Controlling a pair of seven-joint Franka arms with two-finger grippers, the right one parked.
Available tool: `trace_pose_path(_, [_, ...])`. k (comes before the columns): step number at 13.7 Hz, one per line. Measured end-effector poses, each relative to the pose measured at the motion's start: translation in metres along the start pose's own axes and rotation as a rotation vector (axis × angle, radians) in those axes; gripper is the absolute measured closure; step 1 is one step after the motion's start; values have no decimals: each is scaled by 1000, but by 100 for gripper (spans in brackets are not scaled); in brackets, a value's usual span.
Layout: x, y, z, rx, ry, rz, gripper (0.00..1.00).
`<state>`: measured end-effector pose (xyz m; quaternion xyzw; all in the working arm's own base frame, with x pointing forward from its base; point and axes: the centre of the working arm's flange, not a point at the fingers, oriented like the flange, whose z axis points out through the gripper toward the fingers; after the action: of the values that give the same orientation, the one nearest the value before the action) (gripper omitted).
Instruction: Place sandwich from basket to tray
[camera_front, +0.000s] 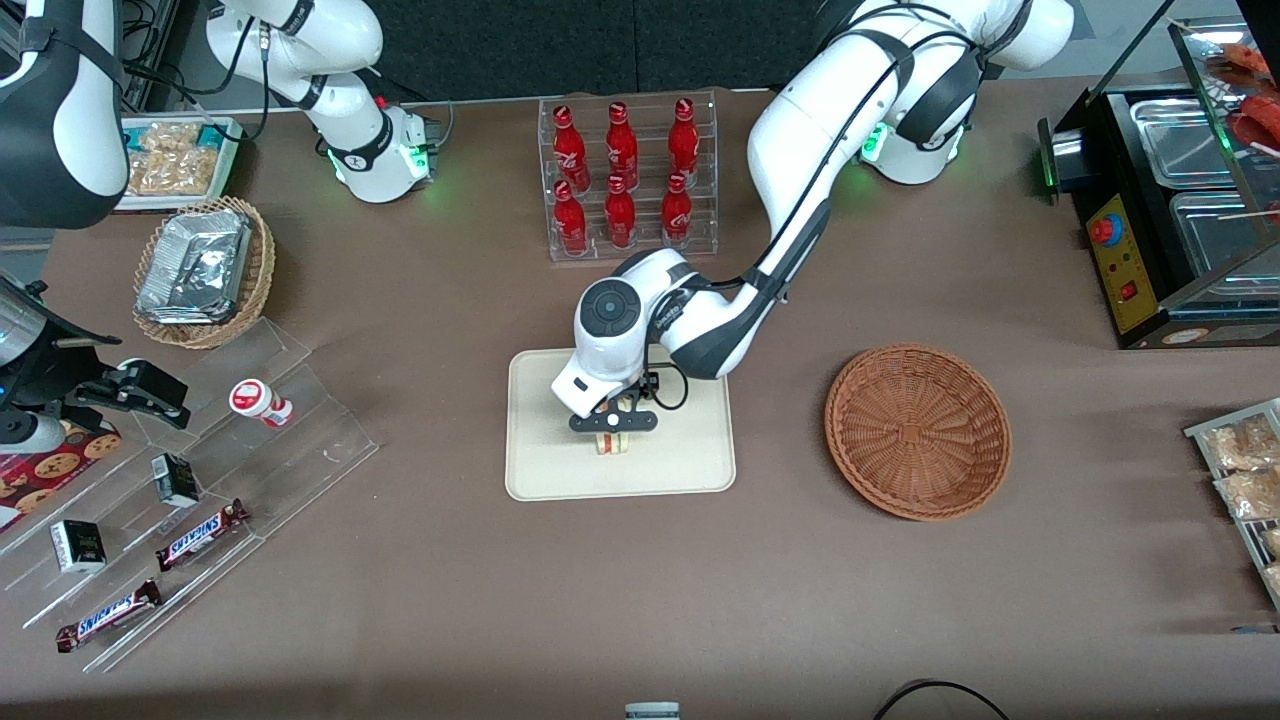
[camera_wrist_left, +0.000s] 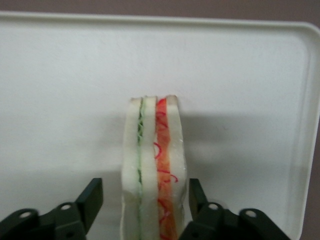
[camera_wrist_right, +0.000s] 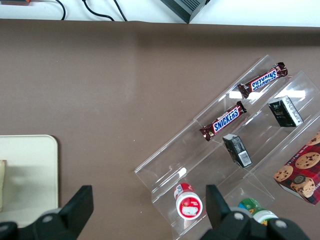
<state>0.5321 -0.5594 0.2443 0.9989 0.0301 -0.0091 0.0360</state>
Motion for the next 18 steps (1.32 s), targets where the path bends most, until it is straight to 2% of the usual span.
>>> trace_pose_path(1, [11, -9, -17, 4, -5, -23, 6])
trace_pose_path(2, [25, -22, -38, -4, -11, -54, 0])
trace_pose_path(5, [62, -73, -93, -15, -35, -75, 0])
trace_pose_path(7, [77, -114, -112, -38, -73, -34, 0])
trace_pose_path(14, [96, -310, -112, 24, -179, 75, 0])
trace_pose_path(16, [99, -372, -119, 20, -192, 98, 0])
trace_pose_path(18, [99, -419, -144, 12, -168, 112, 0])
